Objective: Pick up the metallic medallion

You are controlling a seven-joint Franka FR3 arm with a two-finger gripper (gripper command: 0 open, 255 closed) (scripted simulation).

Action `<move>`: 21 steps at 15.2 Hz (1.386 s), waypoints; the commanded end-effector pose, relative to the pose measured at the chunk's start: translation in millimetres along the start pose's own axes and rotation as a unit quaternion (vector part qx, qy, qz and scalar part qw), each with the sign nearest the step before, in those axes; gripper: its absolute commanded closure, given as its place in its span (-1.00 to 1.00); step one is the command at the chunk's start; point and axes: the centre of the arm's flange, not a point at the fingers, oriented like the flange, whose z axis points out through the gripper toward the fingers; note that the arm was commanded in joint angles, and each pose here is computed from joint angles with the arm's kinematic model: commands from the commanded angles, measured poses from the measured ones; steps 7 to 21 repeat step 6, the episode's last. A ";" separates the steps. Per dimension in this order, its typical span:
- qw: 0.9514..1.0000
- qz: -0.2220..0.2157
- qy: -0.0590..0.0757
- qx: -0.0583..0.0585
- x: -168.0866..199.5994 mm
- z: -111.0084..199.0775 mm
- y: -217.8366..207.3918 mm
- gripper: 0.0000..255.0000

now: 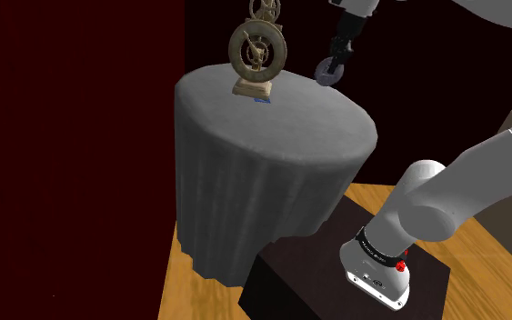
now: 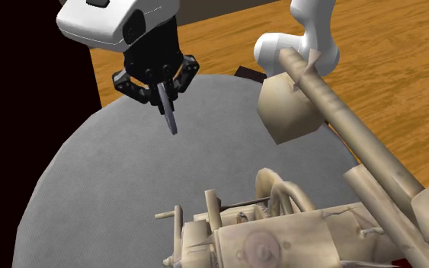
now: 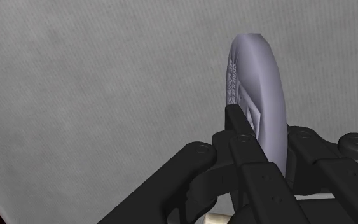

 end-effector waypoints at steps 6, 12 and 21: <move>1.000 0.000 0.000 0.000 0.4 -27.0 1.9 1.00; 1.000 0.000 0.000 0.000 0.4 -27.0 1.9 1.00; 1.000 0.000 0.000 0.000 0.4 -27.0 1.9 1.00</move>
